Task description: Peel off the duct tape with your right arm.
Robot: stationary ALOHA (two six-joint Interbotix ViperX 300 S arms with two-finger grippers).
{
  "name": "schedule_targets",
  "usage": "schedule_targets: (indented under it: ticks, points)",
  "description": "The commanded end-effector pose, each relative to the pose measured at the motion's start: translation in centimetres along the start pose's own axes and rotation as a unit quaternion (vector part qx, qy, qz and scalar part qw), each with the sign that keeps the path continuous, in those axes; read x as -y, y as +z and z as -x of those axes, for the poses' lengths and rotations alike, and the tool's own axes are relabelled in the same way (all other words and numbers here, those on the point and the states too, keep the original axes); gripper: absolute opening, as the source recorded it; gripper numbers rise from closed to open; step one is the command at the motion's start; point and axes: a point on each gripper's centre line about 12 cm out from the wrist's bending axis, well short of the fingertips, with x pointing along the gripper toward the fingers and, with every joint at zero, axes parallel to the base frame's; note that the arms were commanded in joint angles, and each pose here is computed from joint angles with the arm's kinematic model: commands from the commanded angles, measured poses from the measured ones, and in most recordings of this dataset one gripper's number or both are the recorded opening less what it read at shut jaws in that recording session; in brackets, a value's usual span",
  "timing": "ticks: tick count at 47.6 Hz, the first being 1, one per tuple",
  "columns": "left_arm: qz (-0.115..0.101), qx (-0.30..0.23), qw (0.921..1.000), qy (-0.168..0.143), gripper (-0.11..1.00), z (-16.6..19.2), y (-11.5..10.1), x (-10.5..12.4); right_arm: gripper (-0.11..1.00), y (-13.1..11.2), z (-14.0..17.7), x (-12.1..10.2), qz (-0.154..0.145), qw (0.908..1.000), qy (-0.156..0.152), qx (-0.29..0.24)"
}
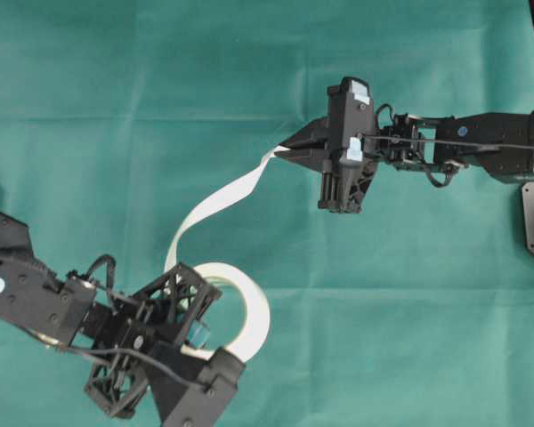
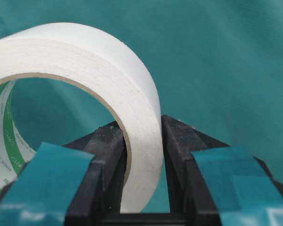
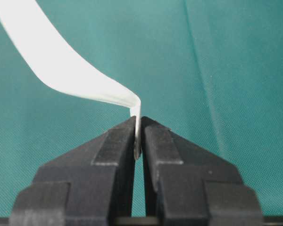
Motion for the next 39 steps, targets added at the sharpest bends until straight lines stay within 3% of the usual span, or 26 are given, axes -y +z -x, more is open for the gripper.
schedule_targets:
  ticks: [1,14,24,39]
  points:
    - [-0.007,0.016,0.9998,0.002,0.2,1.2,1.1,0.2,-0.09,1.5,0.4,0.3,-0.003,0.9997,-0.003,0.022]
    - [-0.004,-0.038,0.9992,-0.009,0.2,-0.2,-0.1,0.2,-0.09,1.8,0.2,0.4,-0.003,0.9999,-0.005,0.01]
    - [0.013,-0.07,0.9974,-0.008,0.2,-1.0,-1.4,-1.1,-0.09,1.8,0.1,0.4,-0.004,1.0,-0.006,-0.002]
    - [0.03,-0.08,0.9964,0.0,0.2,-1.0,-2.3,-2.4,-0.09,1.6,0.1,0.5,-0.004,0.9999,-0.008,-0.005]
